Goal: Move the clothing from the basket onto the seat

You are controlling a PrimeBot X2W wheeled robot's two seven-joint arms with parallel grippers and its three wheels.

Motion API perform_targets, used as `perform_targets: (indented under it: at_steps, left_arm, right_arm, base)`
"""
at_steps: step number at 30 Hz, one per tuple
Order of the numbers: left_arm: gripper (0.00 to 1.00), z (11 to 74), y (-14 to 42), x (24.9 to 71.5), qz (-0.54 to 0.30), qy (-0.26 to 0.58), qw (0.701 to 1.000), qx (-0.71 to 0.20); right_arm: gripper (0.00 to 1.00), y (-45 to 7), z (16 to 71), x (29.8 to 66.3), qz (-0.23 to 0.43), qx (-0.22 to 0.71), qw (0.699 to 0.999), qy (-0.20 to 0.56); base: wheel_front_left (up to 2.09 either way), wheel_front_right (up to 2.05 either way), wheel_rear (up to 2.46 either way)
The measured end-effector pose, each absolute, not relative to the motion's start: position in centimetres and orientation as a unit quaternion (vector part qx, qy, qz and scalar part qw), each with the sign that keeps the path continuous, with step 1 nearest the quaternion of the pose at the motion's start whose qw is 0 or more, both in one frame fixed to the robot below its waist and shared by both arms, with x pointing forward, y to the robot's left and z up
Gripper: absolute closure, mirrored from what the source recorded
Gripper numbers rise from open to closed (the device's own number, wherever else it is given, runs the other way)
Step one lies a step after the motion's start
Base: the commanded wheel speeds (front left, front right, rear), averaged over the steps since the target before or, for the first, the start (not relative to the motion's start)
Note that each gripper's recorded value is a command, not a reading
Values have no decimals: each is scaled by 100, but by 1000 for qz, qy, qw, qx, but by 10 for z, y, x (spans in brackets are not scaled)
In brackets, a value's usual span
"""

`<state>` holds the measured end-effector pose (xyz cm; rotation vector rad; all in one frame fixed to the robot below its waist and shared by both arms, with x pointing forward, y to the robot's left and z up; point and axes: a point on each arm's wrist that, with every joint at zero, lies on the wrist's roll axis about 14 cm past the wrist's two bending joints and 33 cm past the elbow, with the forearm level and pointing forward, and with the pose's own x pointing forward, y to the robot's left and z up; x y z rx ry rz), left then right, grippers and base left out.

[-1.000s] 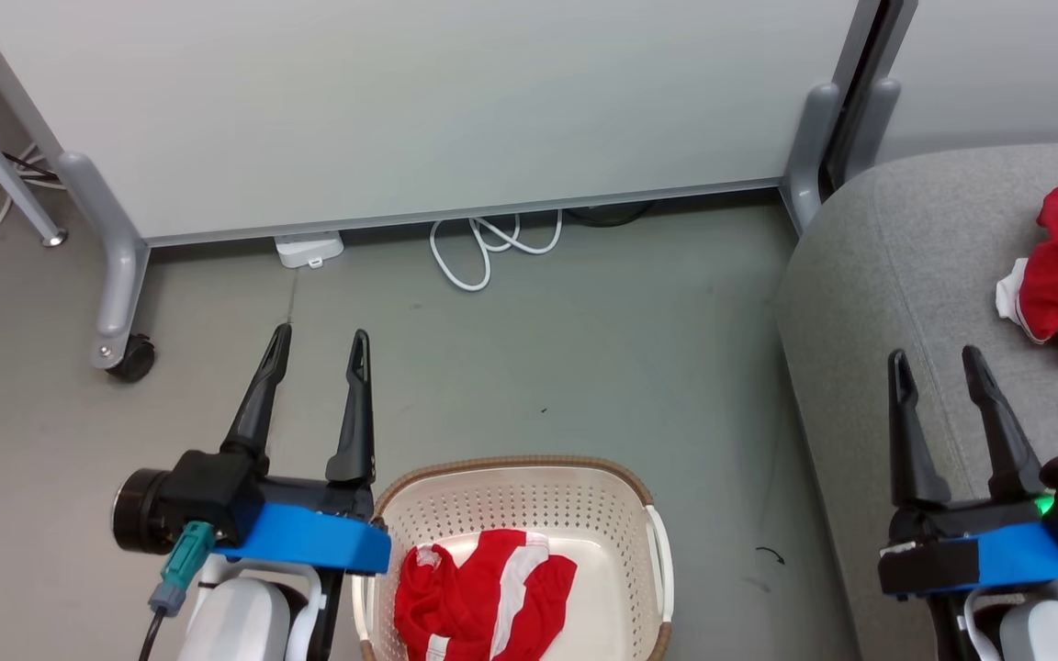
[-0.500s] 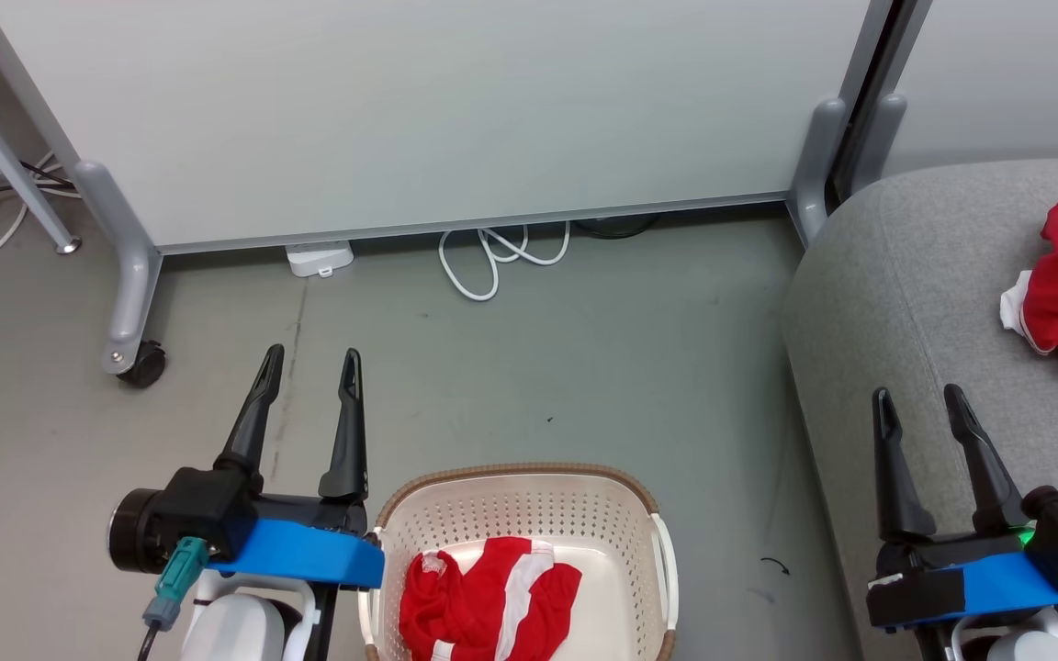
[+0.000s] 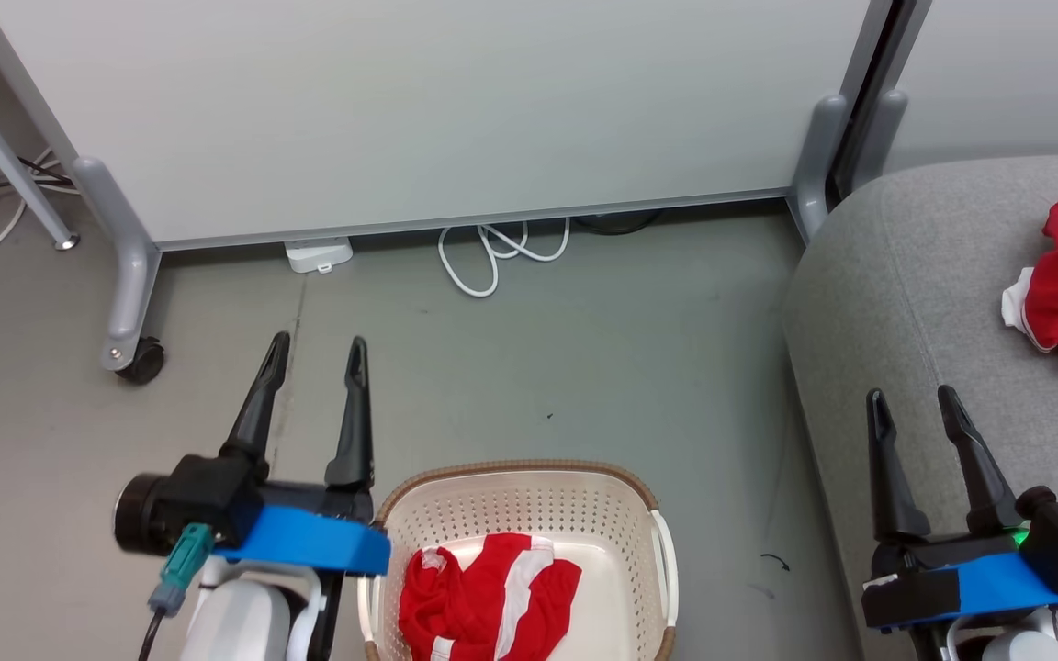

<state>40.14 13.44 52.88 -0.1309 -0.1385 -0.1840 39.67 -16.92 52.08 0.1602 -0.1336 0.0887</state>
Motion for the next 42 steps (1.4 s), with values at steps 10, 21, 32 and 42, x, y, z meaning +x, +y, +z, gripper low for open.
perform_targets:
  at_steps: [10, 21, 32, 42]
  left_arm:
    - [0, 517, 86, 438, -187, -43, 981, -13]
    - [0, 419, 21, 461, -337, 92, 935, 69]
    - [0, 287, 3, 436, -445, 264, 839, 171]
    - [0, 200, 18, 409, -478, 396, 748, 236]
  right_arm:
    - [0, -171, 527, 414, 45, 75, 993, -78]
    - [0, -191, 512, 452, 31, 59, 995, -70]
    - [0, -203, 475, 488, 24, 48, 998, -42]
    - [0, -206, 437, 513, 24, 41, 999, -17]
  base:
    - [0, 0, 0]
    - [0, 0, 0]
    - [0, 0, 0]
    - [0, 0, 0]
